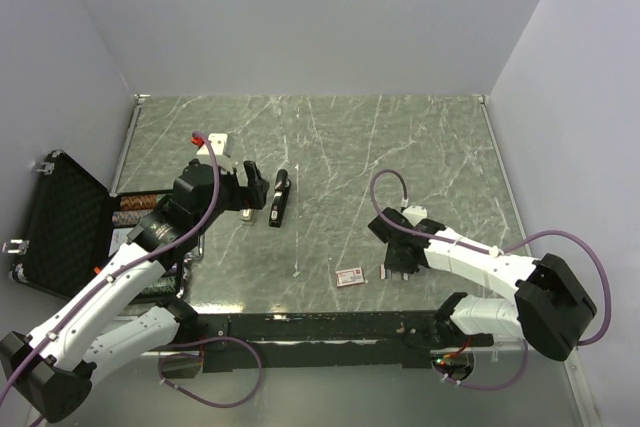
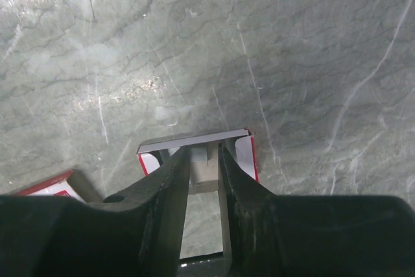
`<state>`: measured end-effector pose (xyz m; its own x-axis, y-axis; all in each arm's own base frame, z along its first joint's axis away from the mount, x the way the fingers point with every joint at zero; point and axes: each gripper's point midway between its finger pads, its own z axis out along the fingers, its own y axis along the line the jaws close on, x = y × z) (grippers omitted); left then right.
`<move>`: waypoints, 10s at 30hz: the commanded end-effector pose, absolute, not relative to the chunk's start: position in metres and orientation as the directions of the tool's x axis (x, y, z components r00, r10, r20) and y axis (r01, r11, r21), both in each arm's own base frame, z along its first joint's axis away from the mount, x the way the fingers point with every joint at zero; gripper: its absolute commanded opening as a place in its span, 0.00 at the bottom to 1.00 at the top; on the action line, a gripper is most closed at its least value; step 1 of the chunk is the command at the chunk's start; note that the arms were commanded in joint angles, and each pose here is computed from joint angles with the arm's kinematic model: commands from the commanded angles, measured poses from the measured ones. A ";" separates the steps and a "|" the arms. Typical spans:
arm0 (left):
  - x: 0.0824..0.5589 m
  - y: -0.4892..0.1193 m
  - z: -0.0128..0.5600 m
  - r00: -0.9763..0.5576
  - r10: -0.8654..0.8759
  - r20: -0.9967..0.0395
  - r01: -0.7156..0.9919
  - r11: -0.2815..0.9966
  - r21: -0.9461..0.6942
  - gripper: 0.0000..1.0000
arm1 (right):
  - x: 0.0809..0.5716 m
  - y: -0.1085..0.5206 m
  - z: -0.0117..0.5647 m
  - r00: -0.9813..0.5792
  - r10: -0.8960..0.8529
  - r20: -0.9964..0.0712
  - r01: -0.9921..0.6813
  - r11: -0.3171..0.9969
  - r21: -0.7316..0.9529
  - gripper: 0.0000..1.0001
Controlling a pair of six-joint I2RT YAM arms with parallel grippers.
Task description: Unload the staples from the stapler
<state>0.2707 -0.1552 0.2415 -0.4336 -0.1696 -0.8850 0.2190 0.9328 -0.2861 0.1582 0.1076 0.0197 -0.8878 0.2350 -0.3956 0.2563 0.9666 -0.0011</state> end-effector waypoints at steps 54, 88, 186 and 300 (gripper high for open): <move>0.275 -0.106 0.277 -0.244 -0.280 -0.929 0.074 0.949 -0.305 0.99 | 0.145 0.366 0.055 -0.693 -0.490 -0.529 -0.666 0.716 0.210 0.54; 0.277 -0.107 0.276 -0.247 -0.282 -0.927 0.080 0.947 -0.310 0.99 | 0.145 0.369 0.029 -0.689 -0.523 -0.501 -0.651 0.751 0.110 0.46; 0.281 -0.117 0.265 -0.294 -0.268 -0.918 0.100 0.946 -0.308 0.99 | 0.140 0.114 0.031 -0.884 0.132 -0.449 0.161 0.986 -0.028 0.19; 0.284 -0.122 0.262 -0.316 -0.267 -0.911 0.130 0.938 -0.320 0.99 | 0.150 0.105 0.019 -0.874 0.200 -0.442 0.230 0.973 -0.014 0.00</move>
<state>0.2799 -0.1201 0.2479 -0.3574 -0.2376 -0.9032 0.1136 0.9489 -0.2946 0.1485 0.1046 0.0169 -0.8838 0.1808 -0.4315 0.2171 0.9755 -0.0359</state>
